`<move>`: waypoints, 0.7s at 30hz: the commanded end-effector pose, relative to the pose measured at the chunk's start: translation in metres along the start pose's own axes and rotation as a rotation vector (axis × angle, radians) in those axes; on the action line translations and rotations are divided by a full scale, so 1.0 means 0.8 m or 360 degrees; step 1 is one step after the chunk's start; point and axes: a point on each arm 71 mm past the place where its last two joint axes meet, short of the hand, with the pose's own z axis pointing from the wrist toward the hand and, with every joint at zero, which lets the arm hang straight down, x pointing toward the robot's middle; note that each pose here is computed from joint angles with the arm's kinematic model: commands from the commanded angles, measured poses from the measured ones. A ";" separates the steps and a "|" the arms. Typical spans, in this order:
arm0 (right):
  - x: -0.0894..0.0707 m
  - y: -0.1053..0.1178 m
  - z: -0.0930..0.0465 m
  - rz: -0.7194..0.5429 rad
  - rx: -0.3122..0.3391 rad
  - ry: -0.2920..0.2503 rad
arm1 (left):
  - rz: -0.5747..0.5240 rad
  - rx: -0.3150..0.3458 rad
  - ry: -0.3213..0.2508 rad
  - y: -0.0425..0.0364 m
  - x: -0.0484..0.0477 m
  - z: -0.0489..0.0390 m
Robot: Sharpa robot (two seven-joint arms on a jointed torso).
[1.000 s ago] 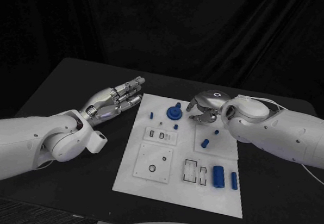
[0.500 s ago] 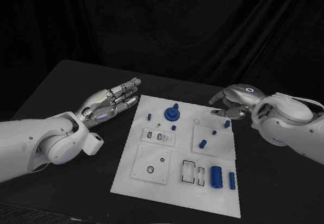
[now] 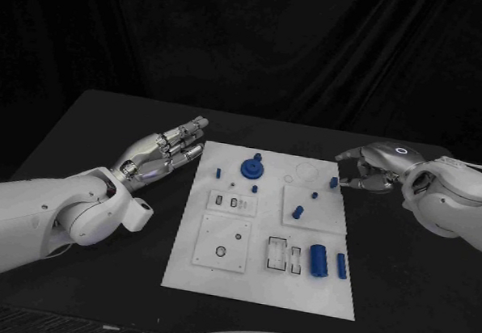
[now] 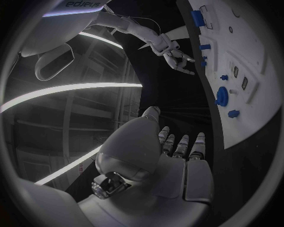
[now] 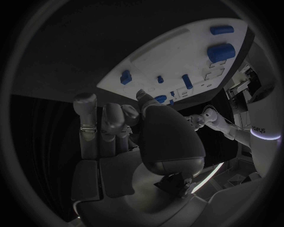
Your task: Assemble the parts on the task board
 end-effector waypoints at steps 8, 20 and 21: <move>0.022 -0.011 -0.002 0.0001 0.0048 -0.0003 | -0.0025 0.0009 0.0023 0.0032 0.004 0.000; 0.032 -0.012 0.006 -0.0007 0.0061 0.0013 | -0.0037 -0.0001 0.0033 0.0070 0.007 -0.001; 0.032 -0.012 0.006 -0.0008 0.0062 0.0012 | -0.0038 -0.0002 0.0033 0.0072 0.007 -0.001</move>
